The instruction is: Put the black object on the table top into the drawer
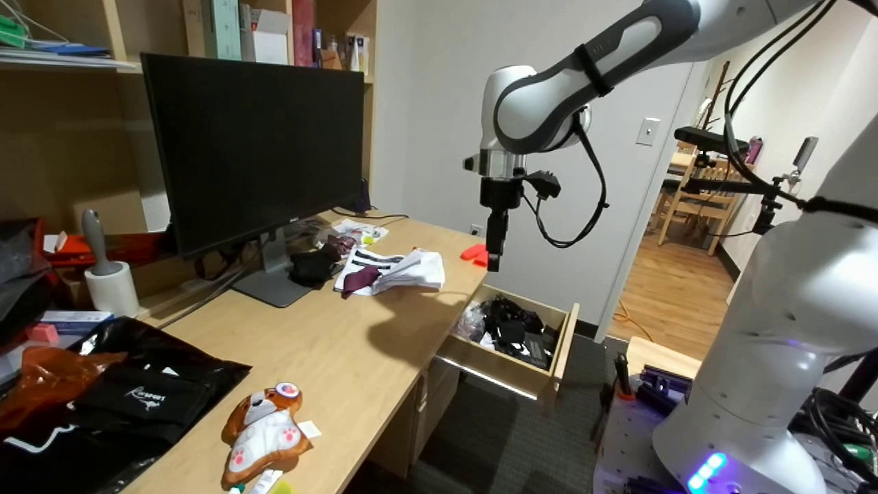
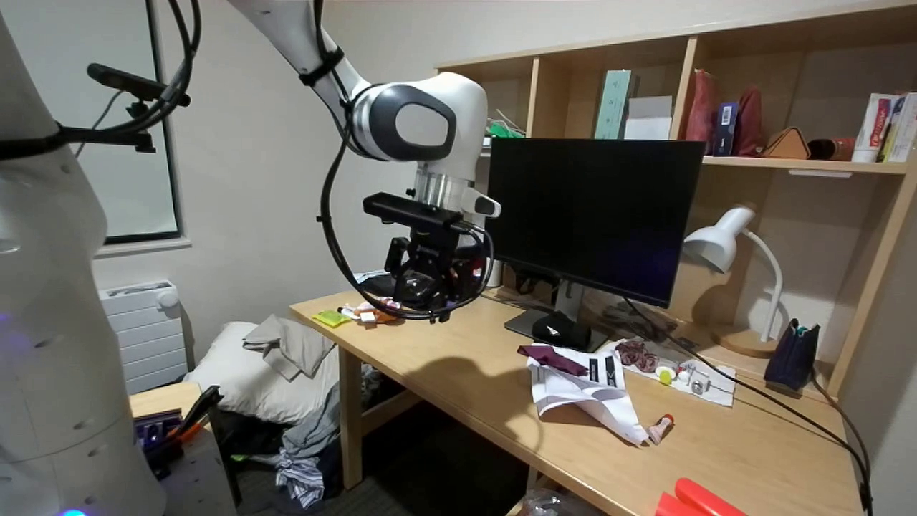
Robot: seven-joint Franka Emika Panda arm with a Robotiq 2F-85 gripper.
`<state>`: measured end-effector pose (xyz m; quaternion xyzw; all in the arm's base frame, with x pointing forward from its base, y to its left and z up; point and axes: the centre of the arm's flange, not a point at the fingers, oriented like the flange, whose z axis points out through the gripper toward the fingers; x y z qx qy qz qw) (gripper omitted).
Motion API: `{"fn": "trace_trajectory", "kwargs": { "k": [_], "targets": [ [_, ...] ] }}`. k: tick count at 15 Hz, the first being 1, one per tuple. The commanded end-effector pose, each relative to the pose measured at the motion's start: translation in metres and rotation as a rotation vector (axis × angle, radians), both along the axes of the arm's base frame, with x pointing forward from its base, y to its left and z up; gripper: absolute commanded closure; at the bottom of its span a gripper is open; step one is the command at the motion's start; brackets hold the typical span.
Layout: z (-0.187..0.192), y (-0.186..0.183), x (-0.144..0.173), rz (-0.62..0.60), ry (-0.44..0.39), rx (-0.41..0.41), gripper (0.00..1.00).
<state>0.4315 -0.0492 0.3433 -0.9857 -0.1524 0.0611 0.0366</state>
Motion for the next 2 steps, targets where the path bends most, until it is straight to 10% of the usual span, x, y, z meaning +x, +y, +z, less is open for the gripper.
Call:
{"fn": "trace_trajectory", "kwargs": {
  "k": [1,2],
  "targets": [
    [-0.0021,0.0006,-0.0003,0.001,0.005,0.001,0.0],
    [-0.0047,0.0015,-0.0003,0.003,0.011,0.002,0.0]
  ]
}}
